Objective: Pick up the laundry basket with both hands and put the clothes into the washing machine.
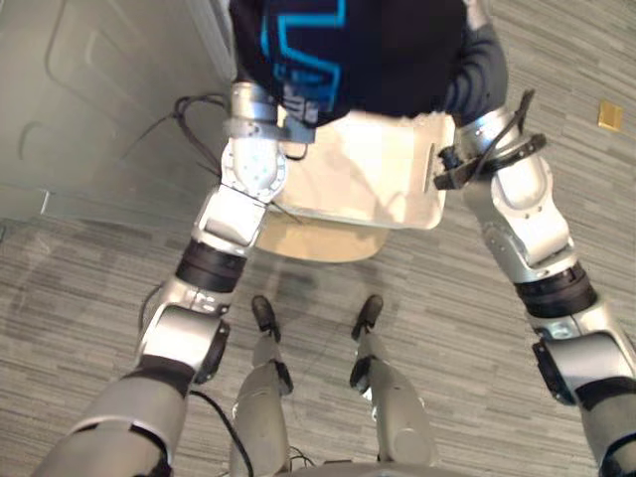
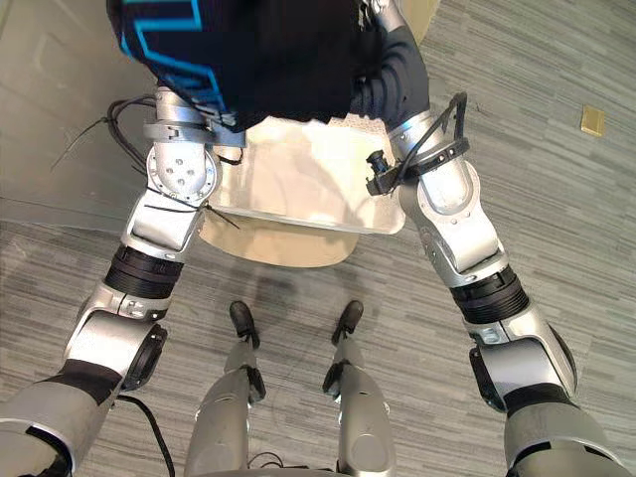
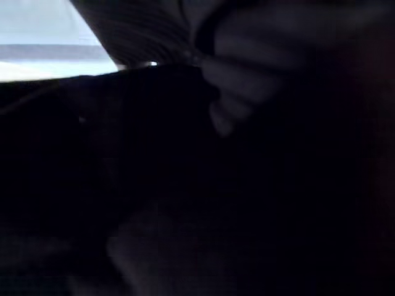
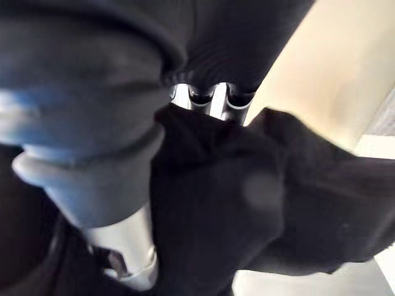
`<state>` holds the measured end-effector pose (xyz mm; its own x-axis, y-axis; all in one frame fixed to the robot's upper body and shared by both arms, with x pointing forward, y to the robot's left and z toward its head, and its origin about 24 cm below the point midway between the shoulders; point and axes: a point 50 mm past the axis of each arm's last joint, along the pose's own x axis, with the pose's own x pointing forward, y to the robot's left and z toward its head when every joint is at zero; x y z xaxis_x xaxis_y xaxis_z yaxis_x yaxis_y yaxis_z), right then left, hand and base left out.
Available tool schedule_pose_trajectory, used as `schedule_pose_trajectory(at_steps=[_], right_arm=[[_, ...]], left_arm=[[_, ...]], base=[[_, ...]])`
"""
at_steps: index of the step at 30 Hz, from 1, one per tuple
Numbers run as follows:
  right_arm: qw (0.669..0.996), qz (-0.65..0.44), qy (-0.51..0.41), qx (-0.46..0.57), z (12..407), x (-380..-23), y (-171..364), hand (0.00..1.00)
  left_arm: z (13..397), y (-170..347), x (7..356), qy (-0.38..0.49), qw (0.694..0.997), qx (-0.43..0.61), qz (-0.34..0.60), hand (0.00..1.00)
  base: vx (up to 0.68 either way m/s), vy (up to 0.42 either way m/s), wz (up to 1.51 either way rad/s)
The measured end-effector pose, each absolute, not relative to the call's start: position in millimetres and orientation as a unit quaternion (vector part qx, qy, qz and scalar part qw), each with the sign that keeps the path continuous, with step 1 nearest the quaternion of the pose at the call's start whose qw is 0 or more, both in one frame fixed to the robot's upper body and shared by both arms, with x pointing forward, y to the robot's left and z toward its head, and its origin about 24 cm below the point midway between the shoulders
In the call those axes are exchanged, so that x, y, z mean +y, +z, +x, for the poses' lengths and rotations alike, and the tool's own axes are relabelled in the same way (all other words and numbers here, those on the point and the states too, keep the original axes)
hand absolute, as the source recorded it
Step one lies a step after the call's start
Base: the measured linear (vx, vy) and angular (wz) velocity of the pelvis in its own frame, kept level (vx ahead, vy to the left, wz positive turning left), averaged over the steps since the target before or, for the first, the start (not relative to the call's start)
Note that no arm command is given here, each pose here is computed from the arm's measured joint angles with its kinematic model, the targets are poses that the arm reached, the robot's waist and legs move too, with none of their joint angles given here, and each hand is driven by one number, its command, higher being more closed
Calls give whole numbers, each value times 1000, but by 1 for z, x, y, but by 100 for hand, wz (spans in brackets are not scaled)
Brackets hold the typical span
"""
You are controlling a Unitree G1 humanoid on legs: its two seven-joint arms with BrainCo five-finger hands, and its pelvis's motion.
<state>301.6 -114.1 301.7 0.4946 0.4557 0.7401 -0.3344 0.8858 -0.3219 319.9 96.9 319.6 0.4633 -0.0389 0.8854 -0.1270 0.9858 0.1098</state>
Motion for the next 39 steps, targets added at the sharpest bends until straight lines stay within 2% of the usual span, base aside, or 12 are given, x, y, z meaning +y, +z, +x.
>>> schedule_pose_trajectory(at_steps=[8,12,14,19,26,32,36,39], right_arm=[[876,-55,183,-443,306,-129,296,0],[894,-20,106,-435,307,-159,284,0],[910,3,45,-412,307,-177,263,0],[936,-7,-14,-351,301,-194,219,0],[972,-37,-74,-219,282,-213,144,0],[986,-67,-132,-80,270,-238,81,0],[977,-107,-182,22,262,-265,42,0],[950,-140,-244,136,241,-304,4,0]], left_arm=[[317,319,105,40,856,-514,35,100],[317,307,121,61,867,-495,11,100],[311,295,134,75,871,-486,-7,100],[295,278,151,85,872,-482,-24,100],[266,213,202,161,899,-406,-21,100],[233,207,243,233,877,-420,-3,100],[207,203,270,287,862,-417,36,100],[189,191,285,320,860,-391,63,100]], base=[[15,19,0],[17,24,-5],[38,23,-10],[20,11,-3],[27,-1,2],[39,7,18],[34,24,19],[53,22,37]])
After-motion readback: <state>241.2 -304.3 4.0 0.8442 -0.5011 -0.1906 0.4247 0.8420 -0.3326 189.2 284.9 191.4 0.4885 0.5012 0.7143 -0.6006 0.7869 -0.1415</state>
